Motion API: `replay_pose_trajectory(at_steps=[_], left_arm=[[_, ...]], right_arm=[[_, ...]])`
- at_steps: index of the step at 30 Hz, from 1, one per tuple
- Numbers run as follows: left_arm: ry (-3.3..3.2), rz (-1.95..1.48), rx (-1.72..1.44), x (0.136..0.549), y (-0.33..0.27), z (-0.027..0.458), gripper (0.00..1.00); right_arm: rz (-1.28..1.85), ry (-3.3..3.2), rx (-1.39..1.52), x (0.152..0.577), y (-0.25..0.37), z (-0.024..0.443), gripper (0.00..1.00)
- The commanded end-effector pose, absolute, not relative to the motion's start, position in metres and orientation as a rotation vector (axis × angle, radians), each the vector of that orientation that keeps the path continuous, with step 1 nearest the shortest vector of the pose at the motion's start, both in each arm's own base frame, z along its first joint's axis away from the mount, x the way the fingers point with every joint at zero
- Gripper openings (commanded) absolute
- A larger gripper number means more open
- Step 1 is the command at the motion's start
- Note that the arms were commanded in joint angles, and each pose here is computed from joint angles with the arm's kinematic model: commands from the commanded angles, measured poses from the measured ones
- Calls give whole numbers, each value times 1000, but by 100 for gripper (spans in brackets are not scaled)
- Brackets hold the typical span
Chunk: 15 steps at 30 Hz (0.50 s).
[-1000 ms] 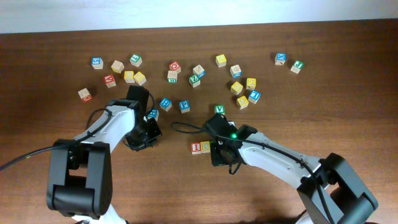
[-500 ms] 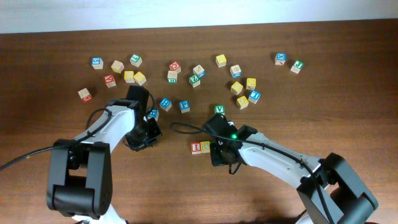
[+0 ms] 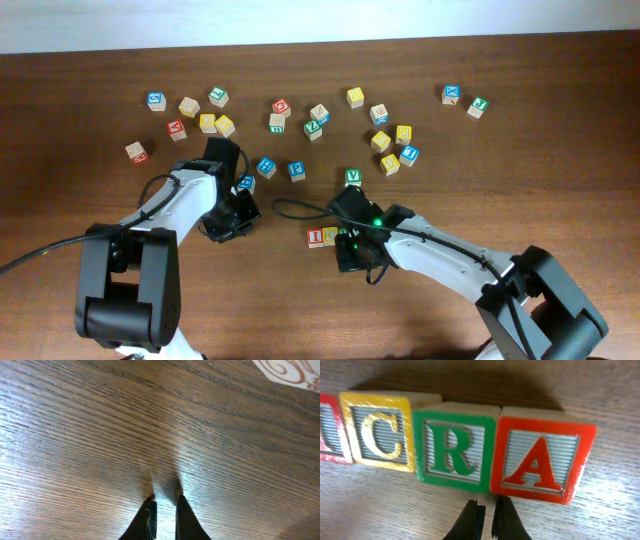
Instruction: Spell out ICRA
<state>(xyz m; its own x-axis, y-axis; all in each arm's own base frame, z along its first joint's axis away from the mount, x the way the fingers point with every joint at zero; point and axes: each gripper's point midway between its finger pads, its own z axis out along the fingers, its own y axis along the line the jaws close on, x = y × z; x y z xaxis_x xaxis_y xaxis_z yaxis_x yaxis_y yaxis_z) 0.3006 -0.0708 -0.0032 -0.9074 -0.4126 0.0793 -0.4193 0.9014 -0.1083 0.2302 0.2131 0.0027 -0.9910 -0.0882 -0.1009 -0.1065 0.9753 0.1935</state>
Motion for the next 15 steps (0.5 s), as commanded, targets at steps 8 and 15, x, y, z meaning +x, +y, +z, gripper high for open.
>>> replay_pose_trajectory(at_steps=[8, 15], left_arm=[[-2980, 129, 647, 292, -65, -18, 8], [-2980, 129, 647, 292, -65, -18, 9]], right_arm=[[325, 3040, -134, 231, 216, -13, 4], [329, 3028, -135, 234, 217, -13, 4]])
